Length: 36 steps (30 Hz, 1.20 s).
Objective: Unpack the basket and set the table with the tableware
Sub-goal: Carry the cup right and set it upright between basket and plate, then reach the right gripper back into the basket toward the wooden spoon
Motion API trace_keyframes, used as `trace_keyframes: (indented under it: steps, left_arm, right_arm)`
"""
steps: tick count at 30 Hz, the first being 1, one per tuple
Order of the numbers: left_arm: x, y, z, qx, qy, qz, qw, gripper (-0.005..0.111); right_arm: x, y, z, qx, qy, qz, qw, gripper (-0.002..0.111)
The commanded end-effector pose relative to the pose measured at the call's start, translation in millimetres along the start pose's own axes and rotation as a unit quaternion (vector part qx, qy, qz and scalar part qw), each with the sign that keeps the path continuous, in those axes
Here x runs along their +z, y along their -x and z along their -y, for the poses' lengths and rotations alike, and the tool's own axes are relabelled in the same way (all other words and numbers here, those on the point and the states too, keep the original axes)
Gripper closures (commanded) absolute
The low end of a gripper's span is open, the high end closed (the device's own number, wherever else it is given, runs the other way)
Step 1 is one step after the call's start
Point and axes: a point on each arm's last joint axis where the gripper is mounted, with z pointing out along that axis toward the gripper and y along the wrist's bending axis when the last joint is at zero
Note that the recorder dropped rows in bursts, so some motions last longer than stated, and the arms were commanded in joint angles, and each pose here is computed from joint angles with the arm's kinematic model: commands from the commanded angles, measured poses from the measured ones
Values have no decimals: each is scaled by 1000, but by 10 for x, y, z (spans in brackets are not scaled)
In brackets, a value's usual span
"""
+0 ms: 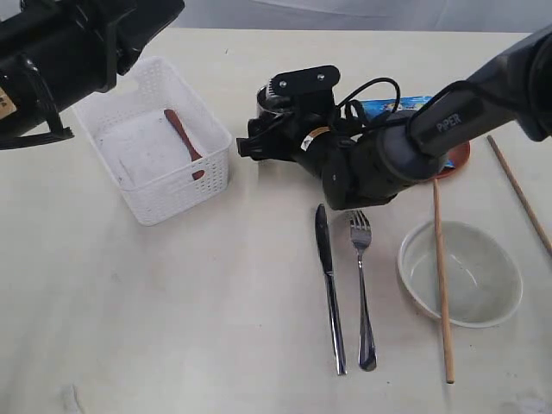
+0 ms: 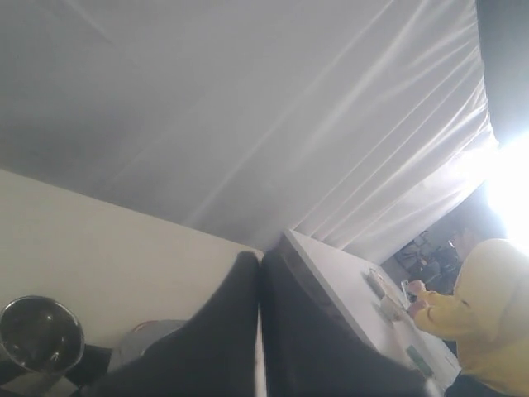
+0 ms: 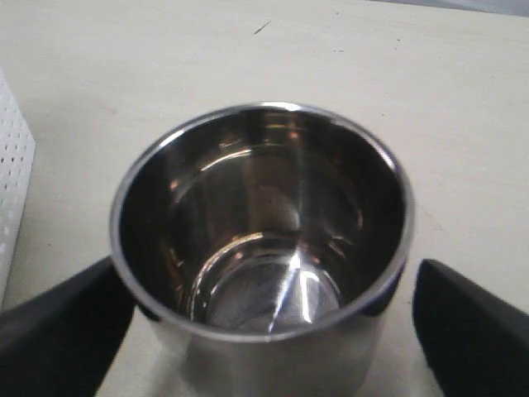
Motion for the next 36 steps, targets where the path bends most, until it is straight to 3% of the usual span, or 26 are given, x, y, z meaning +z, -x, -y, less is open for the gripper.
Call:
trace_keyframes:
  steps: [1,8,13,20,24,29,32,36]
  left_arm:
    - [-1,14,18,-2,-3,4,1000,107]
    - [-1,14,18,-2,-3,4,1000,107]
    - [-1,12,11,-1,1,3,1000,107]
    - [-102,240,-198,-6,70,39,997,107]
    - [-231,398,-260,7,112,57,992,107]
    - [-436,545,-324,27,184,60,981,107]
    - [-529,596,-310,28,208,66,975,107]
    - [-614,637,-213,61,210,71,973,107]
  right_arm:
    - [-19,35,2,-18,4,-6,1000,13]
    - [-212,358,-37,-45,18,-8,999,13]
    - [-390,563,-66,-27,33,-28,999,13]
    - [-707,1001,-180,-68,94,-70,991,13]
    - [-767,1358,-379,-49,165,-155,973,14]
    - [-738,1662,-763,-56,234,-224,944,25]
    - [-584,1607,-985,-39,246,-281,927,26]
    - [-404,1505,-1253,-74,243,-332,908,42]
